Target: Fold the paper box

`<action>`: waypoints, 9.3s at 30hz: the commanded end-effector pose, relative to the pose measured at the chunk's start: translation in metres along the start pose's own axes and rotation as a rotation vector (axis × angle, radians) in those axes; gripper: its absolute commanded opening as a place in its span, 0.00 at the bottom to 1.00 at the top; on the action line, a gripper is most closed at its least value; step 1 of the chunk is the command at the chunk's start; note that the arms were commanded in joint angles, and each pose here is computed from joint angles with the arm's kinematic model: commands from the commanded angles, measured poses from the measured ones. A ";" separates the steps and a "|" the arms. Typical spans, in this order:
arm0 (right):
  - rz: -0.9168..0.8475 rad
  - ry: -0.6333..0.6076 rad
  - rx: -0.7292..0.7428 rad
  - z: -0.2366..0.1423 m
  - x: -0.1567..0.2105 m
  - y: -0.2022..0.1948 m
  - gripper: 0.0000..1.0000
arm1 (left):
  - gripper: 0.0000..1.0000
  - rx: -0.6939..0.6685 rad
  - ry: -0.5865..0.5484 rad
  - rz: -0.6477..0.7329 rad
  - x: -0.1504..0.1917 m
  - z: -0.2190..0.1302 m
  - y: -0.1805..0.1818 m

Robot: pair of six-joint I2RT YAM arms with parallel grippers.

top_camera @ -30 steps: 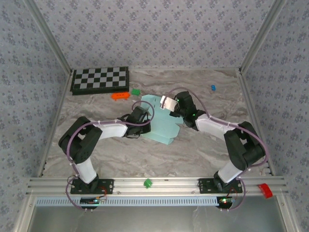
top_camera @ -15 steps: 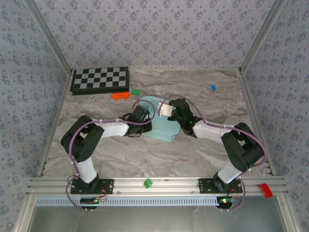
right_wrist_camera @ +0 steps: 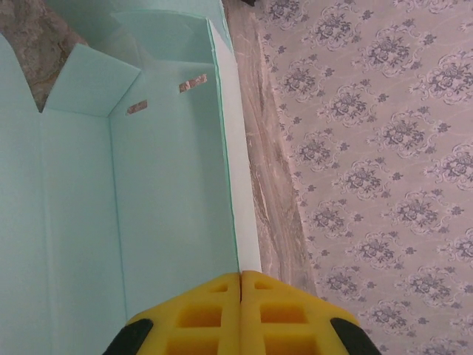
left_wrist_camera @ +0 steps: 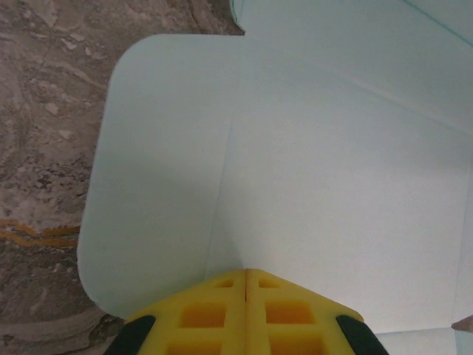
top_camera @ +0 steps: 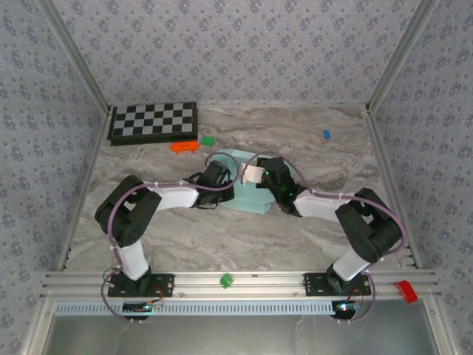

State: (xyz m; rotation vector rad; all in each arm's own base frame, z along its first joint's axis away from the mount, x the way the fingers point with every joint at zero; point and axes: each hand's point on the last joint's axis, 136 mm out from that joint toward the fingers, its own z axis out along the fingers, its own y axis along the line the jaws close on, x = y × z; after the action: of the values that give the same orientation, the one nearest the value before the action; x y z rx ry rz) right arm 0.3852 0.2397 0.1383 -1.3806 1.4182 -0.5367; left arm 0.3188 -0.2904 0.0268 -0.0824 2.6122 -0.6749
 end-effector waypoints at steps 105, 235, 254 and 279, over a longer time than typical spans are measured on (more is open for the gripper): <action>-0.079 -0.038 -0.062 0.018 0.004 -0.013 0.00 | 0.53 0.218 0.005 0.555 -0.107 -0.015 -0.006; -0.066 -0.036 -0.185 0.026 -0.001 0.016 0.00 | 0.55 0.303 -0.141 0.579 -0.108 -0.028 0.003; -0.069 -0.043 -0.200 0.026 -0.003 0.020 0.00 | 0.52 0.305 -0.121 0.546 -0.116 0.002 -0.010; -0.068 -0.044 -0.244 0.026 -0.004 0.032 0.00 | 0.38 0.287 -0.186 0.533 -0.129 0.022 -0.022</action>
State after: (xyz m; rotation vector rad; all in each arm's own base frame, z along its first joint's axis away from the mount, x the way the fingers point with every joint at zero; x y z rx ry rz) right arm 0.4039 0.2541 0.1287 -1.5475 1.3911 -0.4515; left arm 0.4334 -0.2851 0.0583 0.5798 2.2476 -0.7667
